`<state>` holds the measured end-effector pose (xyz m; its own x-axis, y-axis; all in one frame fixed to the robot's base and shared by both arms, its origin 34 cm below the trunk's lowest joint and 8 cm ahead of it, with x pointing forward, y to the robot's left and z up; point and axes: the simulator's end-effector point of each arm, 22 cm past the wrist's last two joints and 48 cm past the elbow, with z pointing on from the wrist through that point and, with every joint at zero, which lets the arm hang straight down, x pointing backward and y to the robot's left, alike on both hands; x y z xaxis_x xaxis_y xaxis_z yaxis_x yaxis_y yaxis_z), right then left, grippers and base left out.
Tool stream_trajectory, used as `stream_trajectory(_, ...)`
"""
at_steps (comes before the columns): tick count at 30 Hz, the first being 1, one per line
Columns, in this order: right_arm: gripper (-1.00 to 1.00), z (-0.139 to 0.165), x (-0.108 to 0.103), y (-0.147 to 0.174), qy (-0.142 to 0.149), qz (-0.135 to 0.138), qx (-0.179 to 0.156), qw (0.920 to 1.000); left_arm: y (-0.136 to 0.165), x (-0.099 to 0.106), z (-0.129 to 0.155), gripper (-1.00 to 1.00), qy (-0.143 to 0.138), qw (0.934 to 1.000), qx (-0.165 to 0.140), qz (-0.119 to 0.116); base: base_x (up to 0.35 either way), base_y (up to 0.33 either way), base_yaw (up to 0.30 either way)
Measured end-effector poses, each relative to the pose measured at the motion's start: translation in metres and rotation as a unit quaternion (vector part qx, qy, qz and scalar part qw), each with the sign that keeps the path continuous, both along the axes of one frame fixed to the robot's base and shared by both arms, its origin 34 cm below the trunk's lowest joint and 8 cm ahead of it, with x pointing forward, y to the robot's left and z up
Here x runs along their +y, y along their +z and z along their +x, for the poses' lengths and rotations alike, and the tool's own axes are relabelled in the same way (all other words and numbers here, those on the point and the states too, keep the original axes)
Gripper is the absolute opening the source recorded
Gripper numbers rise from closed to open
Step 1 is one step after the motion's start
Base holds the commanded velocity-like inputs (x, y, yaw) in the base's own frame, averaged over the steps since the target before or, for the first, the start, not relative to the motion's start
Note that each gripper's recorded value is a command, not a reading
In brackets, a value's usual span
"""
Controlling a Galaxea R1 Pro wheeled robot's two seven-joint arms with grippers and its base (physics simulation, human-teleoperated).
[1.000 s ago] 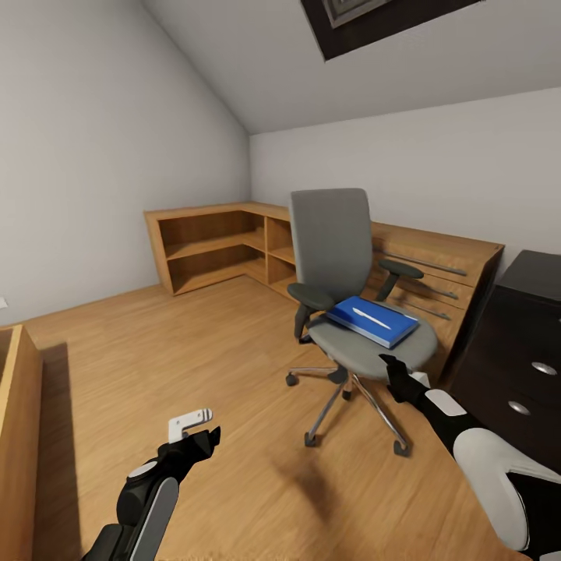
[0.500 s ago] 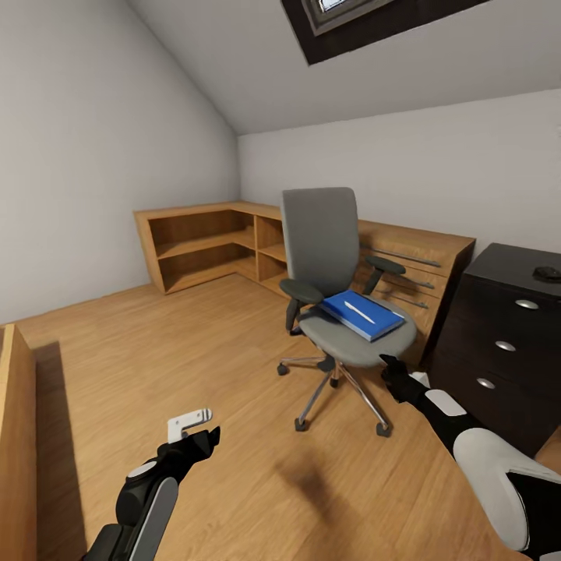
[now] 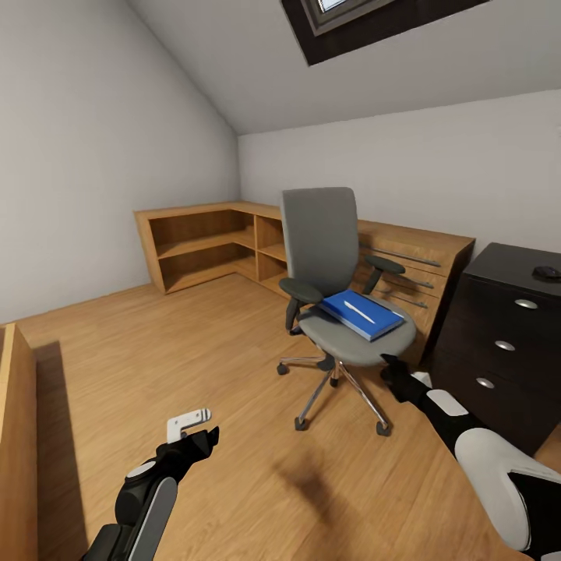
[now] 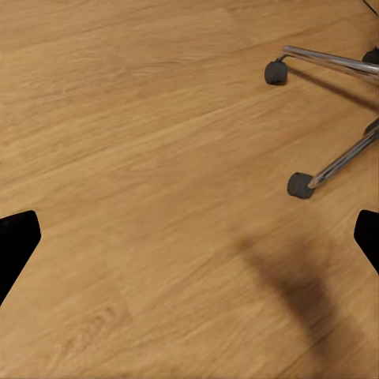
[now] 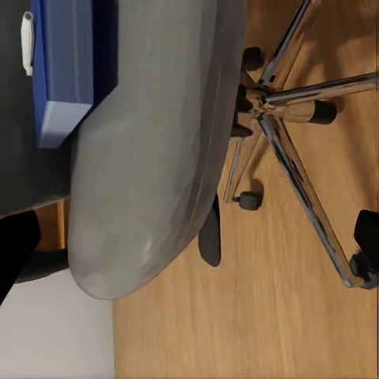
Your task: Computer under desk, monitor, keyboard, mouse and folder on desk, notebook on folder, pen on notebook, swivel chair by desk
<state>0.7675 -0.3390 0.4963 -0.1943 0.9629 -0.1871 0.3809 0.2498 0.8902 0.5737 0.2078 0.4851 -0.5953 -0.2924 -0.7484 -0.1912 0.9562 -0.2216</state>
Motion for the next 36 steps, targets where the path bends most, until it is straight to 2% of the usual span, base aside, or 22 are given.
stream_trajectory(2, 1.0, 0.0, -0.004, 0.0, -0.005, -0.003, -0.001, 1.0, 0.0, 0.0, 0.0, 1.0, 0.0, 1.0, 0.0, 0.0, 0.0, 0.0, 0.0)
stream_trajectory(5, 1.0, 0.002, -0.039, 0.007, -0.061, -0.038, -0.016, 0.9973, 0.0, 0.0, 0.0, 1.0, 0.001, 1.0, -0.001, 0.0, 0.0, 0.0, 0.0)
stream_trajectory(8, 1.0, 0.002, -0.048, 0.009, -0.075, -0.047, -0.019, 0.9959, 0.001, 0.0, 0.0, 1.0, 0.001, 1.0, -0.001, 0.0, 0.0, 0.0, 0.0)
stream_trajectory(15, 1.0, 0.002, -0.054, 0.01, -0.083, -0.053, -0.021, 0.9949, 0.002, 0.0, 0.001, 1.0, 0.0, 1.0, -0.003, -0.001, 0.012, 0.0, 0.0)
stream_trajectory(27, 1.0, 0.004, -0.056, 0.015, -0.087, -0.052, -0.029, 0.9944, 0.002, -0.001, 0.0, 1.0, -0.001, 1.0, -0.002, 0.0, 0.132, 0.0, 0.0)
stream_trajectory(31, 1.0, 0.005, -0.057, 0.017, -0.09, -0.047, -0.033, 0.9943, 0.002, -0.001, 0.001, 1.0, -0.001, 1.0, -0.002, 0.0, 0.02, 0.0, 0.0)
stream_trajectory(36, 1.0, 0.004, -0.065, 0.019, -0.11, -0.023, -0.038, 0.9929, 0.002, -0.001, 0.0, 1.0, -0.001, 1.0, -0.002, 0.0, 0.006, 0.0, 0.0)
